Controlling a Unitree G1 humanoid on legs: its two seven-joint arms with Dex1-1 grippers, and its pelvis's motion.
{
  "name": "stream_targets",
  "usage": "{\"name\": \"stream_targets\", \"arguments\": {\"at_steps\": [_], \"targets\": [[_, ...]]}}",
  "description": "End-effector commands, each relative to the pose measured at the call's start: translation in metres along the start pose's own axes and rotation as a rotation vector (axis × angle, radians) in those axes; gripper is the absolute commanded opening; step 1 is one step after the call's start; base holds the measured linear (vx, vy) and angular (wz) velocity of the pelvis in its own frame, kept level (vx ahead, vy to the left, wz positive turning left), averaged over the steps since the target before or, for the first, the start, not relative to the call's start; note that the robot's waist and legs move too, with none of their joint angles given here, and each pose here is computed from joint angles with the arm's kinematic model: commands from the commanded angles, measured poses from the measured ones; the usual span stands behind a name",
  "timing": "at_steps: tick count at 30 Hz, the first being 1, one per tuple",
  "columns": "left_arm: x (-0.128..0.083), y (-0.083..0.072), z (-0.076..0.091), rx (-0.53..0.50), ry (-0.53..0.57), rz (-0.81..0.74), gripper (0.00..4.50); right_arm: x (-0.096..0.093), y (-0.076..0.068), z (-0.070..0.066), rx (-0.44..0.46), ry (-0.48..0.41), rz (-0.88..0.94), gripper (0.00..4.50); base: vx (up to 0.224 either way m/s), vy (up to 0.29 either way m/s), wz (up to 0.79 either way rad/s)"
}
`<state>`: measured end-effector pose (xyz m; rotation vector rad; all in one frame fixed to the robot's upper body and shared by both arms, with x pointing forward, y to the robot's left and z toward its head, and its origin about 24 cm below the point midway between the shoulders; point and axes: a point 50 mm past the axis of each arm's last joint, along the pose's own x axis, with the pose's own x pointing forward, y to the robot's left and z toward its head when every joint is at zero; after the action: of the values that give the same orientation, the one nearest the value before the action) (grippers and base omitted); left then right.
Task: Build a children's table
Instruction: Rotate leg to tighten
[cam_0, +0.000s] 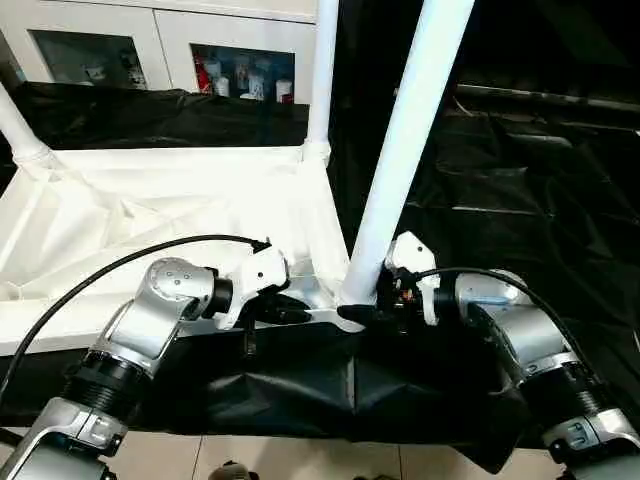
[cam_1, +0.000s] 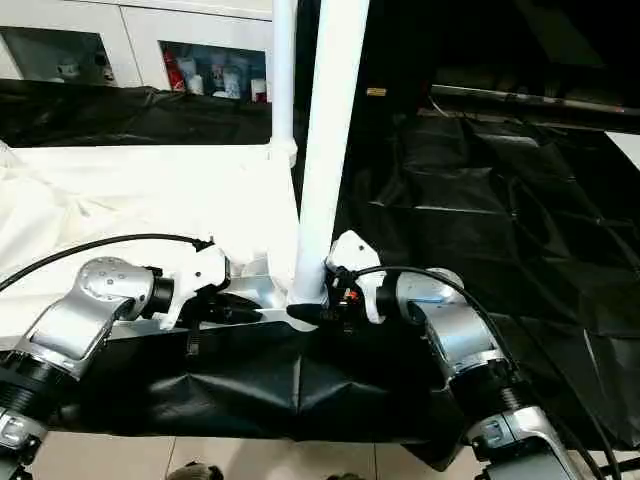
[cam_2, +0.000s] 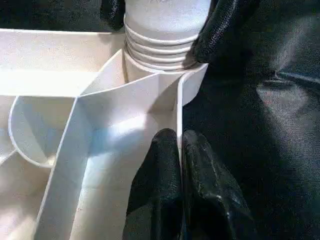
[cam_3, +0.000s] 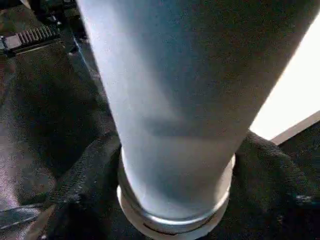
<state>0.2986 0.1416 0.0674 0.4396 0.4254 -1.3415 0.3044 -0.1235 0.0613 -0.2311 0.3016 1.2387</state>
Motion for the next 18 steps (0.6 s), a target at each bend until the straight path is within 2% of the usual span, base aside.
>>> {"name": "stream_targets", "arguments": {"at_steps": [1, 6, 9, 10, 14, 16, 17, 18], "targets": [[0.009, -0.006, 0.003, -0.004, -0.040, -0.060, 0.00, -0.001, -0.003, 0.002, 0.008, -0.009, -0.010, 3.08, 0.000, 0.000, 0.00], [0.009, -0.006, 0.002, -0.010, -0.034, -0.056, 0.00, 0.000, -0.003, -0.001, 0.025, -0.010, -0.013, 2.80, 0.000, 0.000, 0.00], [0.011, -0.001, 0.000, -0.010, -0.010, 0.002, 0.00, 0.003, -0.006, -0.002, 0.091, -0.054, -0.082, 2.77, 0.000, 0.000, 0.00], [0.014, 0.008, -0.002, -0.034, 0.006, 0.106, 0.00, 0.006, -0.014, -0.005, 0.148, -0.089, -0.205, 2.77, 0.000, 0.000, 0.00], [0.023, 0.018, -0.002, -0.068, 0.023, 0.235, 0.00, 0.015, -0.023, -0.015, 0.239, -0.087, -0.436, 2.75, 0.000, 0.000, 0.00], [0.042, 0.024, 0.005, -0.113, 0.021, 0.328, 0.00, 0.033, -0.025, -0.021, 0.377, -0.099, -0.650, 2.75, 0.000, 0.000, 0.00], [0.043, 0.024, 0.005, -0.116, 0.020, 0.330, 0.00, 0.035, -0.024, -0.021, 0.380, -0.098, -0.656, 2.75, 0.000, 0.000, 0.00], [0.055, 0.024, 0.011, -0.132, 0.011, 0.342, 0.00, 0.048, -0.021, -0.017, 0.377, -0.102, -0.684, 2.75, 0.000, 0.000, 0.00]]}}
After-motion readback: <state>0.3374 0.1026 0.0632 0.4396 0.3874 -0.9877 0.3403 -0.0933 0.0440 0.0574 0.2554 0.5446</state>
